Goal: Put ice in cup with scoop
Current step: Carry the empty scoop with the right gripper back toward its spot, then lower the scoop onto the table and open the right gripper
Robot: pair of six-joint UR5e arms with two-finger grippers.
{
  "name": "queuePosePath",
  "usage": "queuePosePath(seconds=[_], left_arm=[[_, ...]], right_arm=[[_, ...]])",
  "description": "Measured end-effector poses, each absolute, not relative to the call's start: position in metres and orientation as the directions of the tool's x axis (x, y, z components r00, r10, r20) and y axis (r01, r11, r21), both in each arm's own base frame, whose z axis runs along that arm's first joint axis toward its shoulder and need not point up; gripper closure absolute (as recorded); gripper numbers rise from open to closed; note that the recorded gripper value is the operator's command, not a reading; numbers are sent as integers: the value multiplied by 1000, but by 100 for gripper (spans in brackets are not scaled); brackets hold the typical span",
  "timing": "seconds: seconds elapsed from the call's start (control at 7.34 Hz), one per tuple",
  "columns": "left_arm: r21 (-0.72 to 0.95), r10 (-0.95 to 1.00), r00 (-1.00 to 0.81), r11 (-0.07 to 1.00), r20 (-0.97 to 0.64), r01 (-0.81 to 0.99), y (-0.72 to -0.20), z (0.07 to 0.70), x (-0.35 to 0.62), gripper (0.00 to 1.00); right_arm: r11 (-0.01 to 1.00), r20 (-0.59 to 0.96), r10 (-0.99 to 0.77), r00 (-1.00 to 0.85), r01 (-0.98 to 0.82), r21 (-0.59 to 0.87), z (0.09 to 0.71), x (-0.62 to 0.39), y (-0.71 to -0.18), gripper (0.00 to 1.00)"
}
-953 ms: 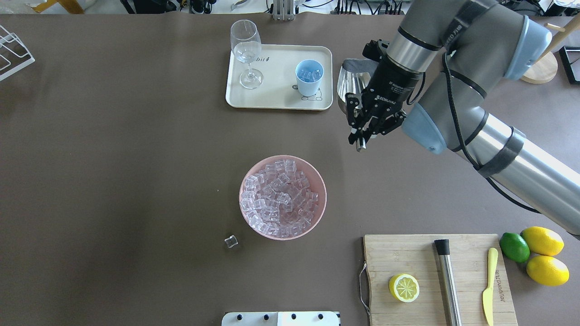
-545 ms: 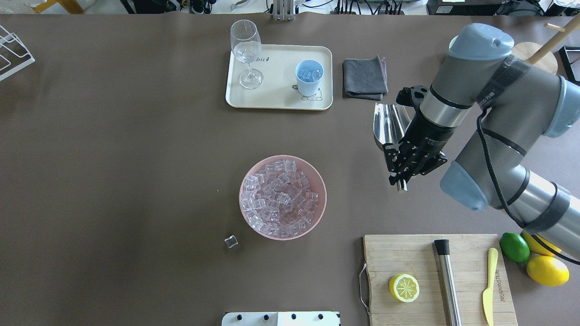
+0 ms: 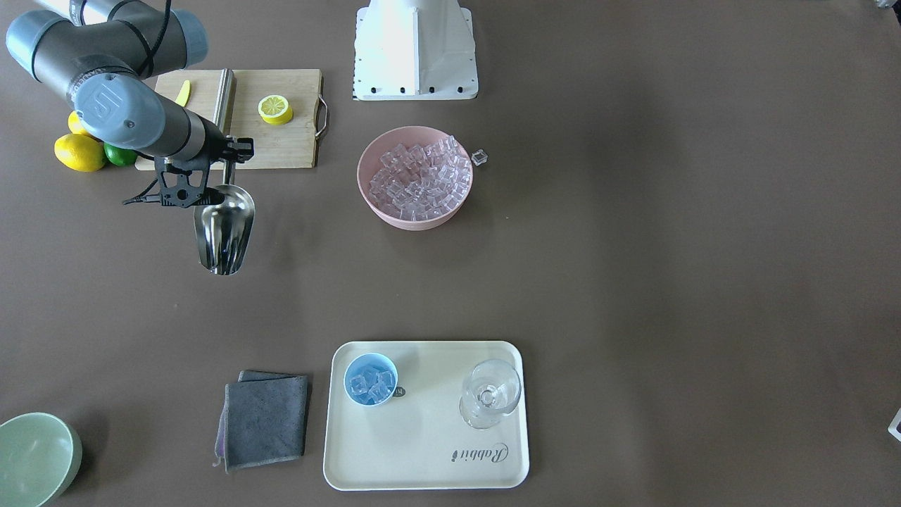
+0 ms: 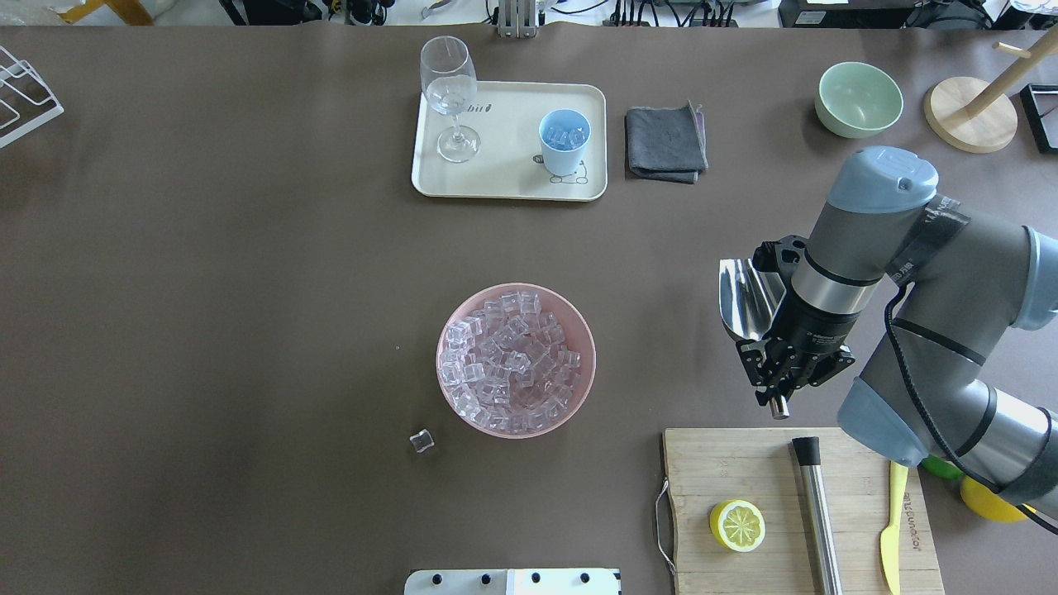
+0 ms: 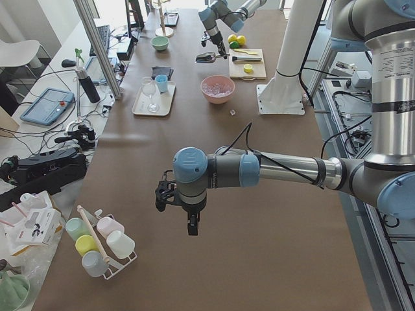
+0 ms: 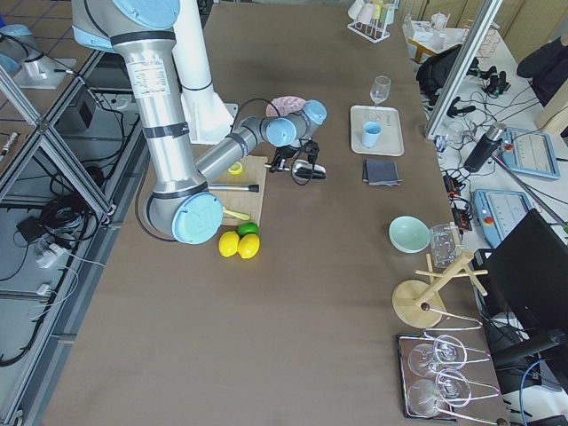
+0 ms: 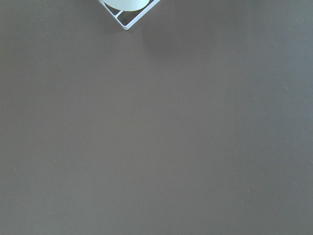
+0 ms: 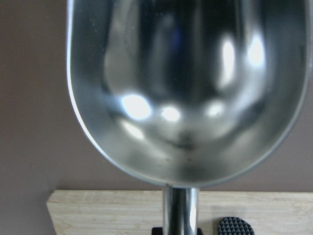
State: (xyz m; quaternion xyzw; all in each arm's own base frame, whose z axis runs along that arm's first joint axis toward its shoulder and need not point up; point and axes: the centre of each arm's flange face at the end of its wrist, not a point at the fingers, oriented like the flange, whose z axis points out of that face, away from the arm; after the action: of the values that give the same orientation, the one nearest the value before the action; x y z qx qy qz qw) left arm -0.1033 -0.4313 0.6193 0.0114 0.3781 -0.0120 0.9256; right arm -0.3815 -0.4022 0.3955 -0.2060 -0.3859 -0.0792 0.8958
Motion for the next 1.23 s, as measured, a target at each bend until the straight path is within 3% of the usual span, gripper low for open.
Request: queuePosePath(seconds=[1.23], left_arm=[[5, -19, 714, 999, -700, 32, -434, 622, -103, 2]], right_arm=[[917, 692, -33, 721, 297, -265, 426, -378, -424, 100]])
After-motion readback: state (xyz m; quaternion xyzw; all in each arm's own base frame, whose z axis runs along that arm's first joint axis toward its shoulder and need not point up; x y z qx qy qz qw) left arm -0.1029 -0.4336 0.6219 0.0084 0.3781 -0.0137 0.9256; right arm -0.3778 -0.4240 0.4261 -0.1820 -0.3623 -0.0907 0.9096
